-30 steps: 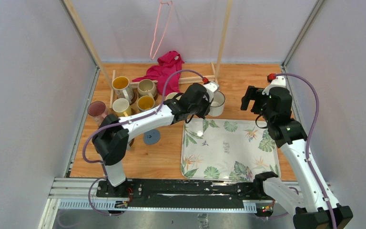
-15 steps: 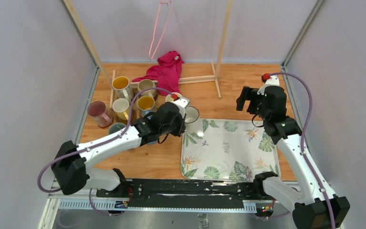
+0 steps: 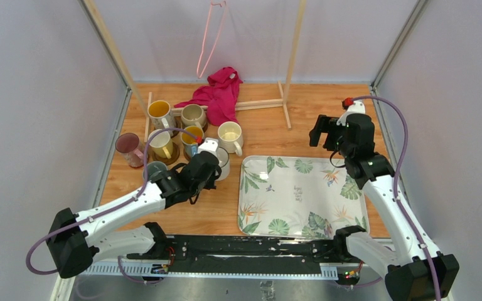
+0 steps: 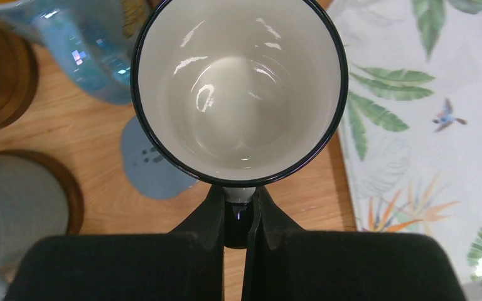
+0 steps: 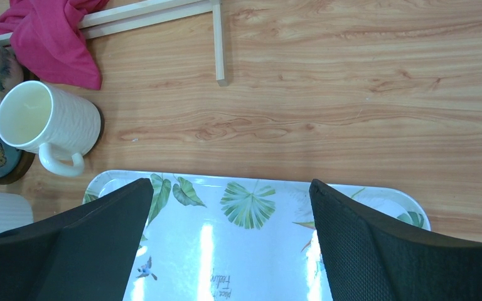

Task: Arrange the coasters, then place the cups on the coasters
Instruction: Place the cup on the coaster.

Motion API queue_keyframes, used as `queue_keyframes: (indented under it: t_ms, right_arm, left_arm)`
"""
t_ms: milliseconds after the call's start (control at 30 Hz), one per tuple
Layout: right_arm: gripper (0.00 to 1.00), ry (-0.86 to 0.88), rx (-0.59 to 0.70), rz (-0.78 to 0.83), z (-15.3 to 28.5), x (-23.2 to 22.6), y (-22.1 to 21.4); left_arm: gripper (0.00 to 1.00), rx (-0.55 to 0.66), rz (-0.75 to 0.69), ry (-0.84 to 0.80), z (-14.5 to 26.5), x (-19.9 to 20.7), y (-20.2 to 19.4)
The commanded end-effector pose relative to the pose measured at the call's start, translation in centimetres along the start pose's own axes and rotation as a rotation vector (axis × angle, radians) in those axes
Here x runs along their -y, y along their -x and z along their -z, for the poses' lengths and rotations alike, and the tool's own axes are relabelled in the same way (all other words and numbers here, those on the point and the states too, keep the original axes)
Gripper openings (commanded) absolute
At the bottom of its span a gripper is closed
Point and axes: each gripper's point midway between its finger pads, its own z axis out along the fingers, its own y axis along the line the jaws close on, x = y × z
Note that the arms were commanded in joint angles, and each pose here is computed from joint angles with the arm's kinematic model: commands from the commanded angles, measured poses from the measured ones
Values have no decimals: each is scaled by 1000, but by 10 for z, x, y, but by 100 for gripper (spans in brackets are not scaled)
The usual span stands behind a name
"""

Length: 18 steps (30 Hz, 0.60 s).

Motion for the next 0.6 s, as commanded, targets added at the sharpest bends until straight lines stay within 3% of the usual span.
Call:
queue_keyframes:
  t_ms: [0, 567]
  right_arm:
    - [100, 5, 4, -23, -3, 0, -1]
    - [100, 35, -17, -28, -8, -6, -6]
  left_arm:
    - [0, 112, 99, 159, 4, -30, 17]
    - [0, 78, 166, 269, -1, -59, -7]
